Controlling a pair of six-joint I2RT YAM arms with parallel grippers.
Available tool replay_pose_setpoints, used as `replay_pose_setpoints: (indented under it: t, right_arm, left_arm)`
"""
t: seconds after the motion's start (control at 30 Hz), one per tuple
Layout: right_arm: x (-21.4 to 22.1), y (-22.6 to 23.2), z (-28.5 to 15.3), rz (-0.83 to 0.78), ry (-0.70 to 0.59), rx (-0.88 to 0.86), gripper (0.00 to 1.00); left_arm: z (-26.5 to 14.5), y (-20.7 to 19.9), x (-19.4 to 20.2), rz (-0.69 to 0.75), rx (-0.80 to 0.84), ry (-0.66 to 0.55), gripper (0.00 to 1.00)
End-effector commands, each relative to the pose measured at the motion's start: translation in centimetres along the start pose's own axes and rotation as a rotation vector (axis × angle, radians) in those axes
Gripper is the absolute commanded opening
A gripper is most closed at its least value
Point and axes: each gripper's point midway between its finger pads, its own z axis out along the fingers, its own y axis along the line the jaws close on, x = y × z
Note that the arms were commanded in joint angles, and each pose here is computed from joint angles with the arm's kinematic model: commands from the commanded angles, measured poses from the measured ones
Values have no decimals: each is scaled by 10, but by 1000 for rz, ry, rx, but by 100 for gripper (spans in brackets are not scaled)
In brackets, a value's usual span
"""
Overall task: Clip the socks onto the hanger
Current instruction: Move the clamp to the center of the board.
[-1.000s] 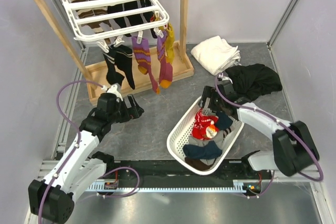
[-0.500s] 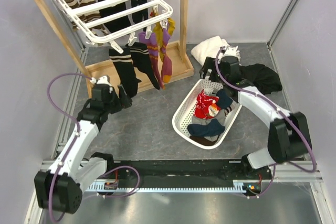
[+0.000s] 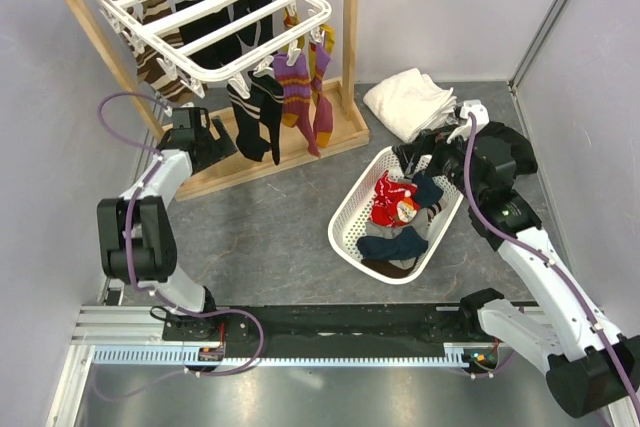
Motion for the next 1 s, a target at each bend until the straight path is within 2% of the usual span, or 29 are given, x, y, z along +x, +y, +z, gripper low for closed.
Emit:
replay_pose_setpoints:
  t: [0.0, 0.5, 0.57, 0.67, 0.8, 0.97]
  right_arm:
    - [19, 2, -12, -25, 58, -28, 98]
    - [15, 6, -30, -36, 28, -44, 98]
    - [15, 6, -34, -38, 23, -42, 98]
    - [12, 6, -39, -39, 6, -36, 98]
    - [7, 10, -46, -35, -18, -50, 98]
    - [4, 13, -53, -32, -27, -60, 98]
  left_arm:
    - [24, 1, -6, 49, -9, 16, 99]
    - [10, -2, 93, -13, 62, 286, 98]
    - [5, -14, 112, -5, 95, 335, 98]
    - [-10, -25, 126, -4, 119, 347, 98]
    - [-41, -48, 129, 18, 181, 290, 98]
    - [-65, -62, 150, 11, 223, 284, 99]
